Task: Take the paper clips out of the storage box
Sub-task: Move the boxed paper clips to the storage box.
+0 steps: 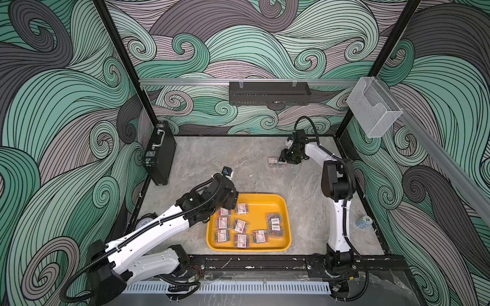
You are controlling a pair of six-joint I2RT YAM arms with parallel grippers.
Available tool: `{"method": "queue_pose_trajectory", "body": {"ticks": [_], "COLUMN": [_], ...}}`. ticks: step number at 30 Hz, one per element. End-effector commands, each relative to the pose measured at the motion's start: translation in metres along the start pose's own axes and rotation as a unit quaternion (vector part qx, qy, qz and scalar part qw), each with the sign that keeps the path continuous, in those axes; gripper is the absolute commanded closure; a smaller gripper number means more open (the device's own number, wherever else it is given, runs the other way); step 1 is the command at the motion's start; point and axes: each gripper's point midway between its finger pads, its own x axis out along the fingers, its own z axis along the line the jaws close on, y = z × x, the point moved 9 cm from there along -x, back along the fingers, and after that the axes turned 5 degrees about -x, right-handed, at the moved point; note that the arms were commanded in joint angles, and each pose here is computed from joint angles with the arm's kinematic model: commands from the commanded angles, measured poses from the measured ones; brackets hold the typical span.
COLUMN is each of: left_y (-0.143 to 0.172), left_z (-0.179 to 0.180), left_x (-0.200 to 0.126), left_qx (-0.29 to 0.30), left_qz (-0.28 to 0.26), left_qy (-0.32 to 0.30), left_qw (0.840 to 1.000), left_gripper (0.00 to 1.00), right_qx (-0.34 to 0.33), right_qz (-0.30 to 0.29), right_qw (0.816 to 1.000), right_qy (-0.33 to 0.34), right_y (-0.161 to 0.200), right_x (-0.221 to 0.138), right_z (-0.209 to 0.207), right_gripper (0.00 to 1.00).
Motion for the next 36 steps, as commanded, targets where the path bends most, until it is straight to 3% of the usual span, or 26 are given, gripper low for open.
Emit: {"method": "queue_pose_trajectory", "body": {"ticks": [1,7,13,22,29,36], "left_y": [-0.010,-0.002,0.012,0.035,0.044,0.051], "left_z": [0.000,0.000,0.003,-0.014,-0.033,-0.045], "left_x": [-0.013,-0.010,-0.004,0.029,0.058,0.074], "left_qx": [-0.012,-0.015,-0.059,-0.128,-0.118,-0.112], "left_qz": [-0.014,0.026,0.095,0.156,0.206,0.236], "left_qy": [-0.008,-0.009,-0.046,-0.011,-0.012,0.005], "left_qw": [1.000,1.000,0.993,0.979,0.971,0.965], "left_gripper": [0.27,0.27,0.27,0.28,0.29,0.29], "right_qx": [0.001,-0.010,-0.016,-0.047,-0.069,-0.075], "right_qz": [-0.006,-0.025,-0.052,-0.091,-0.112,-0.118], "right_qw": [1.000,0.999,0.998,0.994,0.991,0.990], "right_qy": [-0.005,0.026,0.036,0.040,0.022,0.023], "right_y": [-0.002,0.006,0.023,0.062,0.103,0.125], "right_x": [-0.014,-0.044,-0.077,-0.114,-0.135,-0.152], "right_z": [0.002,0.003,0.011,0.049,0.082,0.086], "right_gripper": [0.45,0.45,0.44,0.44,0.43,0.42]}}
